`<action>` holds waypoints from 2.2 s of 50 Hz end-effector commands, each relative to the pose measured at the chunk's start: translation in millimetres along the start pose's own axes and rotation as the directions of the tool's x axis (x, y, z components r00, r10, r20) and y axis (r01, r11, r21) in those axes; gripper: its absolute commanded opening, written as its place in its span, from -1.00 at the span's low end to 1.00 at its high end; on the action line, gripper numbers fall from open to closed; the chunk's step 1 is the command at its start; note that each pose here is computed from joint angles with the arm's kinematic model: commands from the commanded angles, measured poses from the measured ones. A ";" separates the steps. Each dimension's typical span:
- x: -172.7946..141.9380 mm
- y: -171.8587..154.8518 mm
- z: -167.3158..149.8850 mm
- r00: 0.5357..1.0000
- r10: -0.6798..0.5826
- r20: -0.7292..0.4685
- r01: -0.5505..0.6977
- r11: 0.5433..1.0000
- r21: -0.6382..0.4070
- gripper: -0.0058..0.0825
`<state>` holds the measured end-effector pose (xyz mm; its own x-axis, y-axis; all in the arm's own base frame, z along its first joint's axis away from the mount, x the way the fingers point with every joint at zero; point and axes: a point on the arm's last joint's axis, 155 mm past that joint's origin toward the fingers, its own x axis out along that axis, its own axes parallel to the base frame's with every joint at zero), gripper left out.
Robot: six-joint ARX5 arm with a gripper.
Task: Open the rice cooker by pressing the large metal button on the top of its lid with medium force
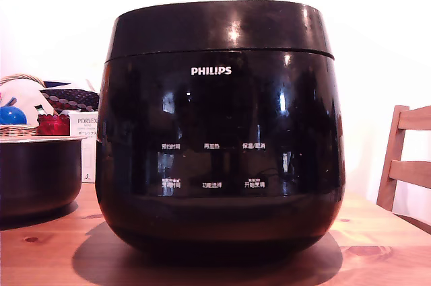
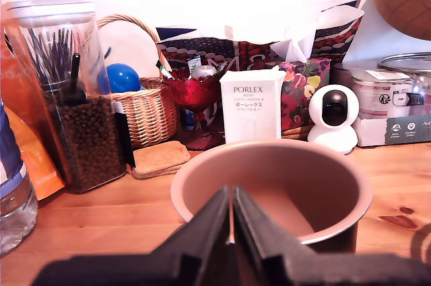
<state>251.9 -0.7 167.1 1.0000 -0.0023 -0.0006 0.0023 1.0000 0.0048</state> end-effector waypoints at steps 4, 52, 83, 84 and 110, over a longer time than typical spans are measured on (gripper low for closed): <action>-1.8 -35.5 2.9 0.982 -0.179 0.051 0.184 0.974 -0.128 -0.91; -74.3 -138.6 114.3 0.666 -0.723 0.182 0.740 0.609 -0.284 -0.92; -54.5 -214.2 131.9 0.481 -0.868 0.121 0.868 0.453 -0.203 -0.91; -55.4 -219.1 131.1 0.468 -0.876 0.117 0.875 0.440 -0.203 -0.92; -39.2 -312.1 102.5 0.416 -0.908 -0.042 0.905 0.418 -0.076 -0.92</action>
<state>209.8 -308.4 271.8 0.4134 -0.9098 -0.0366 0.9053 0.4150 -0.0908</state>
